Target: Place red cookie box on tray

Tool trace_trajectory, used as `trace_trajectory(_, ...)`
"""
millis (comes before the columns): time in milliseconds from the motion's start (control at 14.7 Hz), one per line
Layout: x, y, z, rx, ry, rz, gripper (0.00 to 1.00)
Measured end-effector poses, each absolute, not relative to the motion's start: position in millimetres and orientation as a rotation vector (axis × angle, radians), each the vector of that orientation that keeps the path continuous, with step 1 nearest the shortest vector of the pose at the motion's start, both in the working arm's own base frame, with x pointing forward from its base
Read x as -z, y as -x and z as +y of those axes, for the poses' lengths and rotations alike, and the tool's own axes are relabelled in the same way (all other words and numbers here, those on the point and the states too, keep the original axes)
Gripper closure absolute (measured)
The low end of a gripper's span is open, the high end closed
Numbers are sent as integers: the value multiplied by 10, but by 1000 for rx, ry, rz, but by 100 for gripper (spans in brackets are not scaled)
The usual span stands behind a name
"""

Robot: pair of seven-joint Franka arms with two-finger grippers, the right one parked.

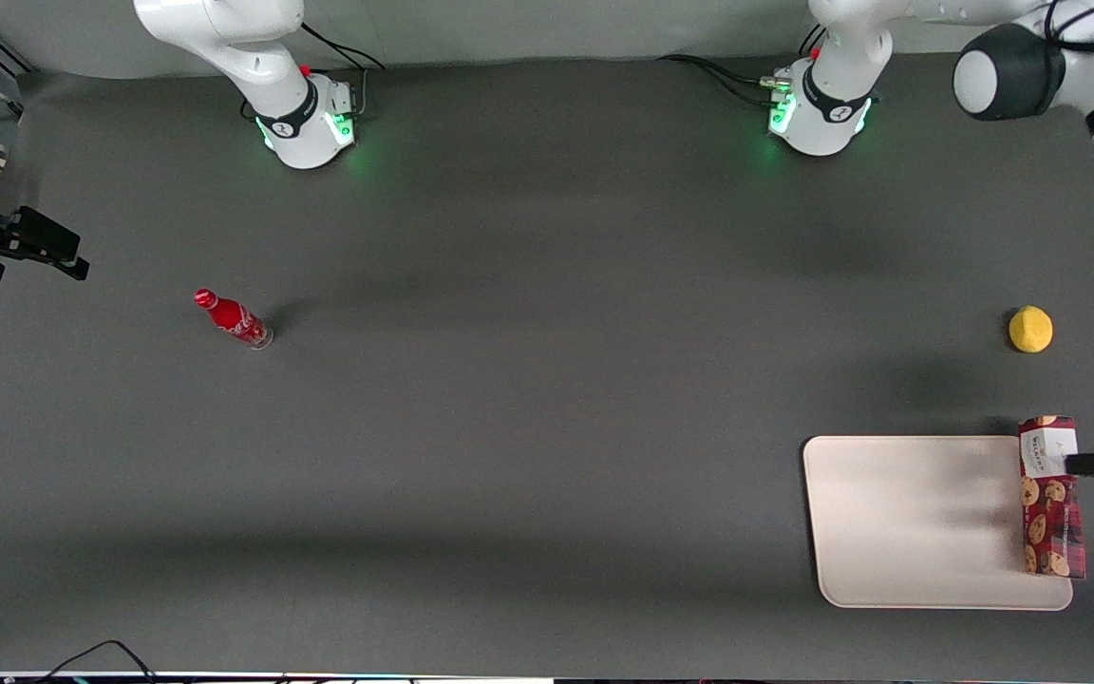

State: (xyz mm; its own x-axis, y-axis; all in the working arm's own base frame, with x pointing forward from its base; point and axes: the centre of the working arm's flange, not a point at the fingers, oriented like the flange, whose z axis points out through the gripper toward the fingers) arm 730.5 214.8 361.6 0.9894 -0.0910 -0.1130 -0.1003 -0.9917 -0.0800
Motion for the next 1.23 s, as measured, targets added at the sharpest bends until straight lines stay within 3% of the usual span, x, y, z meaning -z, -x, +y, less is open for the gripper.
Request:
trace_trajectory(409, -5247, -6755, 1530, -281, 3087, -7, 0)
trace_trajectory(614, -5735, -6392, 1089, -340, 3124, -36, 0)
trace_trajectory(886, -5901, -5723, 585, -388, 3137, -7, 0)
trace_trajectory(1227, -5610, -4884, 361, -219, 3131, 25, 0)
